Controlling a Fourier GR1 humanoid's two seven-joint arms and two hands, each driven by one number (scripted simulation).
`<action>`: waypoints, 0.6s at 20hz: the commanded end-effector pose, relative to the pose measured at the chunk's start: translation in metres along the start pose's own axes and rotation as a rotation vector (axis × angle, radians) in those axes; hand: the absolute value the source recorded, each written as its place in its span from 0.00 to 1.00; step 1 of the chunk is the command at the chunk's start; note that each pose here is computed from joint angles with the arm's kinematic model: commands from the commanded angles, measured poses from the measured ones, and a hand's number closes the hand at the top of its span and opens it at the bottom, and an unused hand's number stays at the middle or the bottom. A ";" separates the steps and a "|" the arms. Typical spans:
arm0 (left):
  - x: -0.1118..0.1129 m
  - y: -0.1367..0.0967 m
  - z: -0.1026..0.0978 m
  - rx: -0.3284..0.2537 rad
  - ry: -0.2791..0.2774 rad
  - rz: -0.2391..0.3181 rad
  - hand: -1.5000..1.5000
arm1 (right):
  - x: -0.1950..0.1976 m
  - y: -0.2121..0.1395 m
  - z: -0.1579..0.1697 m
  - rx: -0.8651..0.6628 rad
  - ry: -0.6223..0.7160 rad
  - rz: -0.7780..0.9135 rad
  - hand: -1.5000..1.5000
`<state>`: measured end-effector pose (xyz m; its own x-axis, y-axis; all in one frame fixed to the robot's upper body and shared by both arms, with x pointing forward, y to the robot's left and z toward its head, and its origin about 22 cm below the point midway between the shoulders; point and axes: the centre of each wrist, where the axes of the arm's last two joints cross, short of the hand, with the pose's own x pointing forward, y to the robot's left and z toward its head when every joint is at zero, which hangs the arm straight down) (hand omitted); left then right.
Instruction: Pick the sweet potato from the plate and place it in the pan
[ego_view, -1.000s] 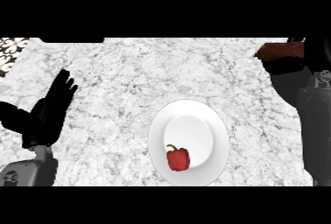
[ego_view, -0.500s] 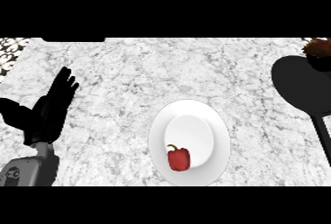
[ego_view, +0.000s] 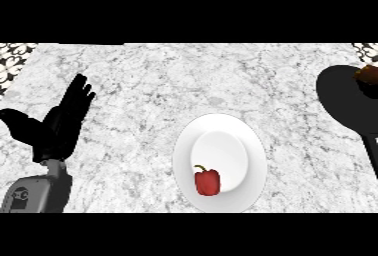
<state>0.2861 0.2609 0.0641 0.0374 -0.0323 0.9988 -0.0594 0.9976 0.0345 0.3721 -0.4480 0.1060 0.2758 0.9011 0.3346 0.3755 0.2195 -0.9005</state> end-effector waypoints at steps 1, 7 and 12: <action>0.002 0.011 -0.004 -0.007 -0.003 -0.013 0.50 | -0.022 0.027 0.015 0.036 -0.013 0.003 1.00; 0.003 -0.011 0.001 -0.033 -0.010 -0.005 0.50 | -0.037 0.028 0.019 0.085 0.219 -0.060 1.00; -0.001 -0.009 -0.006 -0.034 -0.010 0.007 0.50 | -0.041 0.045 0.031 0.215 0.243 -0.094 0.00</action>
<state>0.2900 0.2531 0.0667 0.0220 -0.0337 0.9992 -0.0323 0.9989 0.0344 0.3558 -0.4662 0.0596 0.4374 0.7921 0.4257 0.2685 0.3368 -0.9025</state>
